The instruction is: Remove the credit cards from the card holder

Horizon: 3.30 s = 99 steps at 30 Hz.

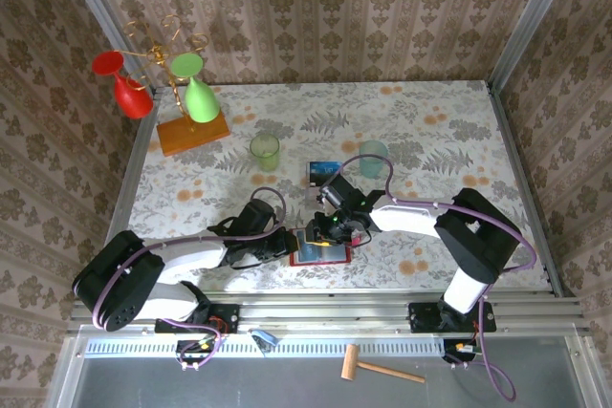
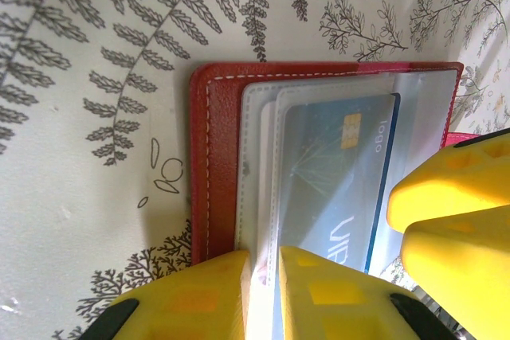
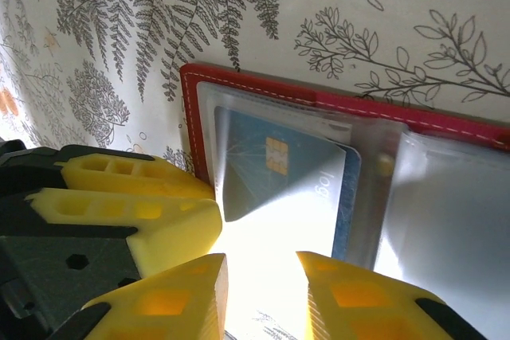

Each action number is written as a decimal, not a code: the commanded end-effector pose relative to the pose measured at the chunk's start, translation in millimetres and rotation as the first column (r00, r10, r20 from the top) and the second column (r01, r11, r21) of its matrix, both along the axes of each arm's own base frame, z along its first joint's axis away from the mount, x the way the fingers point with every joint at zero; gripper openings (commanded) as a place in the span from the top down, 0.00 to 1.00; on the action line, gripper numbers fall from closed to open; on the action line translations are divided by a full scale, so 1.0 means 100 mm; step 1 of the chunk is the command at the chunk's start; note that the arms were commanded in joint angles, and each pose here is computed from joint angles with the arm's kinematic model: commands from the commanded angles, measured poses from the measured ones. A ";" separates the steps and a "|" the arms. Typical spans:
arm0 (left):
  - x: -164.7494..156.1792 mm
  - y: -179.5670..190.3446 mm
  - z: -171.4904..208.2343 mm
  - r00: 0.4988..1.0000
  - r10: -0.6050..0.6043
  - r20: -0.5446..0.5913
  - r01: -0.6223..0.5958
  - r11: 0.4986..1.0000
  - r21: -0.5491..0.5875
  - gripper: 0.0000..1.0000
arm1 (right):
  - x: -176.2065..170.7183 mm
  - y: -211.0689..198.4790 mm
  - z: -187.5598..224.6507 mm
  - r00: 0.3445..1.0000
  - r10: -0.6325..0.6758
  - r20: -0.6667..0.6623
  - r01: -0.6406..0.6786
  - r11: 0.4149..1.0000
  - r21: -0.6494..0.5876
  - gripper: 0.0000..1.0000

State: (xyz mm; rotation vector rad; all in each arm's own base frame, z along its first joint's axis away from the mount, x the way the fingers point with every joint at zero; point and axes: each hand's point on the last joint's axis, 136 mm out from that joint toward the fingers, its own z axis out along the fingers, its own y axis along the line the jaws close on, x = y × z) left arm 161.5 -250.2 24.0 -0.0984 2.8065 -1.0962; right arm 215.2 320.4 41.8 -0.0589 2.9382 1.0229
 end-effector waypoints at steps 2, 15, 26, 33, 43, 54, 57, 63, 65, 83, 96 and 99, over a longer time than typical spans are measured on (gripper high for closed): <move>-0.08 0.13 -0.17 0.999 0.006 -0.044 -0.003 0.998 0.068 0.82 | -0.03 -0.11 -0.14 0.999 -0.026 -0.029 0.024 0.998 -0.053 0.71; -0.09 0.13 -0.17 0.999 0.005 -0.046 -0.002 0.998 0.070 0.82 | -0.03 -0.23 -0.16 1.000 -0.026 -0.007 0.025 0.993 -0.115 0.67; 0.03 0.10 0.16 1.000 0.000 0.022 -0.001 0.998 0.057 0.81 | 0.00 -0.24 -0.04 0.999 -0.033 0.016 0.035 0.994 -0.099 0.66; 0.06 -0.02 0.25 1.000 -0.014 0.022 0.014 1.000 0.001 0.84 | 0.00 -0.12 0.02 0.999 -0.033 0.002 0.033 0.999 -0.021 0.67; 0.01 -0.03 0.03 1.000 -0.011 -0.026 0.011 1.000 0.001 0.87 | -0.03 -0.07 -0.09 0.998 -0.038 -0.042 0.038 0.999 0.010 0.67; -0.04 0.07 -0.08 0.999 0.001 -0.044 0.000 0.999 0.035 0.87 | -0.05 -0.08 -0.18 0.997 -0.041 -0.060 0.042 0.999 0.021 0.68; -0.04 0.07 -0.09 0.999 -0.001 -0.044 0.002 0.999 0.037 0.88 | -0.05 -0.08 -0.17 0.997 -0.047 -0.056 0.049 0.999 0.025 0.70; -0.05 0.08 -0.10 0.999 -0.002 -0.046 0.004 0.999 0.042 0.88 | -0.01 -0.21 -0.08 0.998 -0.067 -0.009 0.067 0.997 -0.026 0.70; -0.05 0.08 -0.10 0.999 0.000 -0.045 0.001 0.999 0.042 0.88 | 0.00 -0.18 -0.02 0.998 -0.063 -0.001 0.063 0.998 -0.003 0.71; -0.05 0.08 -0.10 0.999 -0.001 -0.045 0.003 0.999 0.044 0.88 | -0.04 -0.09 -0.24 0.996 -0.054 -0.068 0.055 0.998 0.015 0.74; -0.07 0.12 -0.14 0.999 0.000 -0.053 0.003 0.998 0.055 0.88 | 0.00 -0.31 -0.27 0.998 -0.060 -0.012 0.058 0.991 -0.119 0.71; -0.07 0.12 -0.15 0.999 0.001 -0.054 0.002 0.998 0.055 0.87 | 0.01 -0.32 -0.24 0.998 -0.056 -0.003 0.055 0.991 -0.124 0.71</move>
